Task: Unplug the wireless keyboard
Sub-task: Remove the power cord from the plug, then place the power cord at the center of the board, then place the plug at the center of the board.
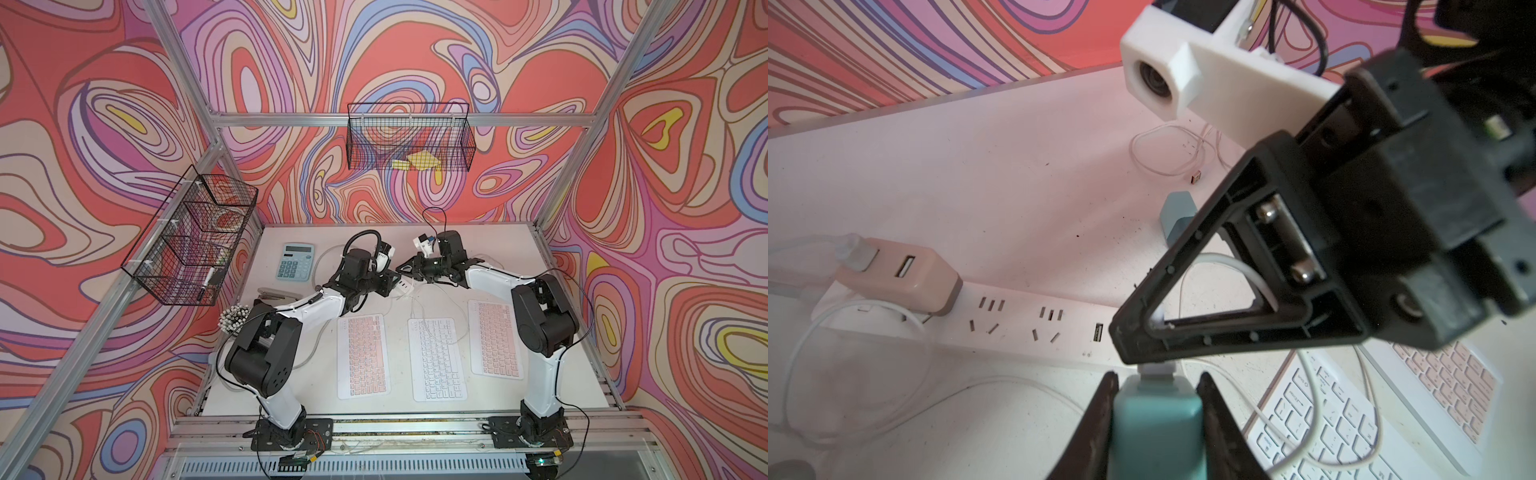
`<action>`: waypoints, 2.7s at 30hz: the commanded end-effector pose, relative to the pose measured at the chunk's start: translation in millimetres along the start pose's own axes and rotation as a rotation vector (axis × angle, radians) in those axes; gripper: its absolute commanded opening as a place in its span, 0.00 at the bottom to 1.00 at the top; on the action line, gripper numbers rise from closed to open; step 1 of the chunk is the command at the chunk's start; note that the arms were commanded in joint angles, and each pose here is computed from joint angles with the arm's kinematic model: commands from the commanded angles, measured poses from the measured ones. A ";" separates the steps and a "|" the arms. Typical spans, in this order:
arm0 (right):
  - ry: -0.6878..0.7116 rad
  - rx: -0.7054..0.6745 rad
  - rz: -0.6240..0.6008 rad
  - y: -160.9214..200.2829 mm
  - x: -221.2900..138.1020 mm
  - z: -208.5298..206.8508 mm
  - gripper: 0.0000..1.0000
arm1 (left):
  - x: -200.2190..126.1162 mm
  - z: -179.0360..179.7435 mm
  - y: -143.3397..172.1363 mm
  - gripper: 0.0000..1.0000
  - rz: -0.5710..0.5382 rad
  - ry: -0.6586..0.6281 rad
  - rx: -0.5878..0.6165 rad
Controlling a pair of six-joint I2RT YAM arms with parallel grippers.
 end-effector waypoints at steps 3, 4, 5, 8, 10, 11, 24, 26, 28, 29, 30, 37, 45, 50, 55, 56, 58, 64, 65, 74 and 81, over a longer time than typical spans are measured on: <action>0.043 0.048 -0.034 -1.0 1.3 -19.2 0.04 | -12.6 -8.5 -14.1 0.00 -0.064 0.006 0.046; 0.050 0.053 -0.039 -1.7 0.0 -21.2 0.04 | -13.1 -7.6 -13.8 0.00 -0.064 0.002 0.045; 0.058 0.060 -0.048 -3.5 -3.0 -23.7 0.03 | -13.6 -7.5 -13.5 0.00 -0.065 0.000 0.047; 0.087 0.079 -0.080 -8.3 -12.8 -33.7 0.03 | -15.2 -7.5 -12.1 0.00 -0.071 0.001 0.044; 0.108 0.091 -0.105 -12.2 -21.1 -40.2 0.03 | -16.6 -8.7 -11.1 0.00 -0.079 0.010 0.040; 0.126 0.095 -0.121 -14.4 -26.1 -44.3 0.02 | -17.7 -9.1 -10.8 0.00 -0.086 0.015 0.036; 0.244 0.109 -0.220 -29.3 -53.7 -72.7 0.02 | -28.0 -3.0 -5.4 0.00 -0.096 0.020 -0.012; 0.249 0.098 -0.219 -29.3 -54.4 -72.2 0.03 | -26.3 -0.3 -5.1 0.00 -0.088 0.010 -0.025; 0.259 0.072 -0.214 -28.2 -55.4 -71.7 0.03 | -23.5 3.4 -6.1 0.00 -0.081 -0.003 -0.046; 0.267 0.057 -0.203 -26.9 -56.5 -71.6 0.03 | -21.6 5.7 -6.5 0.00 -0.078 -0.012 -0.059; 0.273 0.043 -0.197 -25.4 -57.2 -71.6 0.03 | -19.4 6.0 -8.2 0.00 -0.075 -0.014 -0.069; 0.291 -0.068 -0.136 -6.5 -66.4 -64.3 0.04 | 1.3 12.7 -27.3 0.00 -0.026 -0.055 -0.124; 0.333 -0.119 -0.058 25.1 -68.5 -66.7 0.05 | 35.3 22.7 -37.1 0.00 0.025 -0.053 -0.226; 0.355 -0.125 -0.043 43.7 -71.0 -71.8 0.06 | 54.8 29.2 -36.4 0.00 0.032 -0.074 -0.293; 0.347 -0.114 -0.023 60.3 -66.3 -75.6 0.06 | 82.8 26.8 -31.2 0.00 0.052 -0.085 -0.315; 0.347 -0.115 -0.021 63.0 -65.7 -75.8 0.06 | 87.7 24.9 -31.8 0.00 0.053 -0.087 -0.313; 0.350 -0.112 -0.015 69.1 -64.6 -78.2 0.06 | 100.6 22.8 -31.4 0.00 0.065 -0.092 -0.314; 0.361 -0.099 -0.007 82.0 -66.6 -82.9 0.06 | 134.8 20.4 -29.3 0.00 0.099 -0.125 -0.346; 0.362 -0.099 -0.008 82.7 -67.0 -83.3 0.06 | 138.8 21.0 -28.2 0.00 0.101 -0.139 -0.350; 0.367 -0.102 -0.010 86.0 -66.4 -86.8 0.07 | 167.4 26.7 -3.3 0.00 0.164 -0.263 -0.349; 0.366 -0.104 -0.007 88.0 -66.3 -88.7 0.08 | 177.3 31.8 2.3 0.00 0.180 -0.294 -0.341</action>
Point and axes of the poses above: each gripper's point midway between its finger pads, its own x axis out along the fingers, its own z axis along the line the jaws close on, y = z × x, the point moved 5 cm from there along -x, back along the fingers, and after that the axes turned 10 degrees about -x, right-handed, at the moved point
